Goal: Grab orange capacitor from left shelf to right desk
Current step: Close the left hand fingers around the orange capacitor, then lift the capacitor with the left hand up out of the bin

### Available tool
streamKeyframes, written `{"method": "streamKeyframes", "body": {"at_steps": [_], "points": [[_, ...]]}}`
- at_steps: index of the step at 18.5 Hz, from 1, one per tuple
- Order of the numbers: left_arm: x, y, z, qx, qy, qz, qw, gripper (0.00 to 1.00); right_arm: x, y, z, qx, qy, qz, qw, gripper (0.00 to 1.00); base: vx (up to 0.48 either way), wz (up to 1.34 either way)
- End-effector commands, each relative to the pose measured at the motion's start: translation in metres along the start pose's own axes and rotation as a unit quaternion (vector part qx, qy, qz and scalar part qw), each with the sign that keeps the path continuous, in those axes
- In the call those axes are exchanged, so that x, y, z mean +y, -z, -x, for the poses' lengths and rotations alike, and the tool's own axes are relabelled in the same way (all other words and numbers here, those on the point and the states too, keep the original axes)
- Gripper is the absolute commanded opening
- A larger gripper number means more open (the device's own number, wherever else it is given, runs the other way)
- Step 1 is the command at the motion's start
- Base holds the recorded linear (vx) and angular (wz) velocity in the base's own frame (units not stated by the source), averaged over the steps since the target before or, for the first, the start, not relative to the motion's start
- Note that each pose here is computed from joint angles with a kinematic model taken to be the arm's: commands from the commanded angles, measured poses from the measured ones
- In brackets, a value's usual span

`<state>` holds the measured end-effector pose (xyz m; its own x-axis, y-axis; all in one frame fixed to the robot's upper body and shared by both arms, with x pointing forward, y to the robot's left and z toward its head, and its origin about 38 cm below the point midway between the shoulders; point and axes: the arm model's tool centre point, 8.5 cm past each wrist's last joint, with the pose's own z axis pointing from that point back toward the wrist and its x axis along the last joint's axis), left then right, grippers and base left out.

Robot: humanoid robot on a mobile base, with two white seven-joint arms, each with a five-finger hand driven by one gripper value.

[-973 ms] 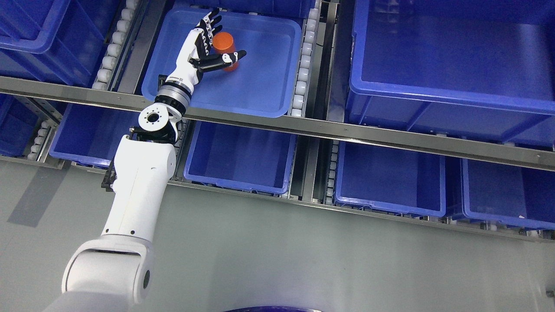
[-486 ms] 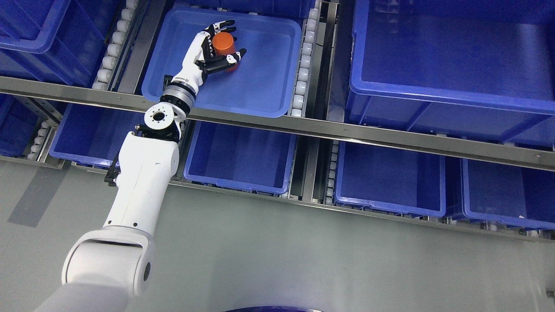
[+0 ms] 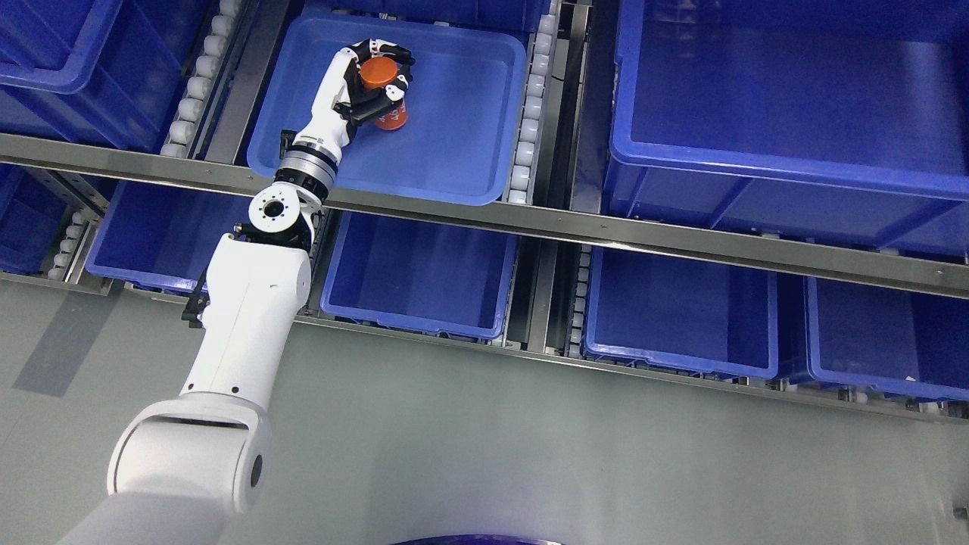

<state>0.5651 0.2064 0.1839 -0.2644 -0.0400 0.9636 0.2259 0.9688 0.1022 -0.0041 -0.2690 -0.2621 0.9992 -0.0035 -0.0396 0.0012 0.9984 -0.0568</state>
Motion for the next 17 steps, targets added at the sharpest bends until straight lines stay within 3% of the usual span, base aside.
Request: {"method": "streamKeyframes", "body": {"at_steps": [1, 6, 8, 14, 17], "points": [[0.015, 0.005, -0.036, -0.059, -0.014, -0.016, 0.998, 0.00, -0.011, 0.000, 0.014, 0.005, 0.006, 0.009, 1.000, 1.00, 0.000, 0.00], [-0.020, 0.002, -0.150, -0.199, -0.014, 0.041, 0.979, 0.00, -0.011, 0.000, 0.014, 0.005, 0.006, 0.009, 1.000, 1.00, 0.000, 0.00], [-0.043, -0.018, -0.168, -0.219, -0.014, 0.068, 0.973, 0.01, -0.011, 0.000, 0.014, 0.005, 0.006, 0.009, 1.000, 1.00, 0.000, 0.00], [-0.066, -0.066, -0.171, -0.266, -0.018, 0.087, 0.960, 0.01, -0.011, 0.000, 0.014, 0.005, 0.006, 0.009, 1.000, 1.00, 0.000, 0.00], [-0.068, -0.079, -0.151, -0.262, -0.023, 0.086, 0.961, 0.01, -0.011, 0.000, 0.014, 0.005, 0.006, 0.009, 1.000, 1.00, 0.000, 0.00]]}}
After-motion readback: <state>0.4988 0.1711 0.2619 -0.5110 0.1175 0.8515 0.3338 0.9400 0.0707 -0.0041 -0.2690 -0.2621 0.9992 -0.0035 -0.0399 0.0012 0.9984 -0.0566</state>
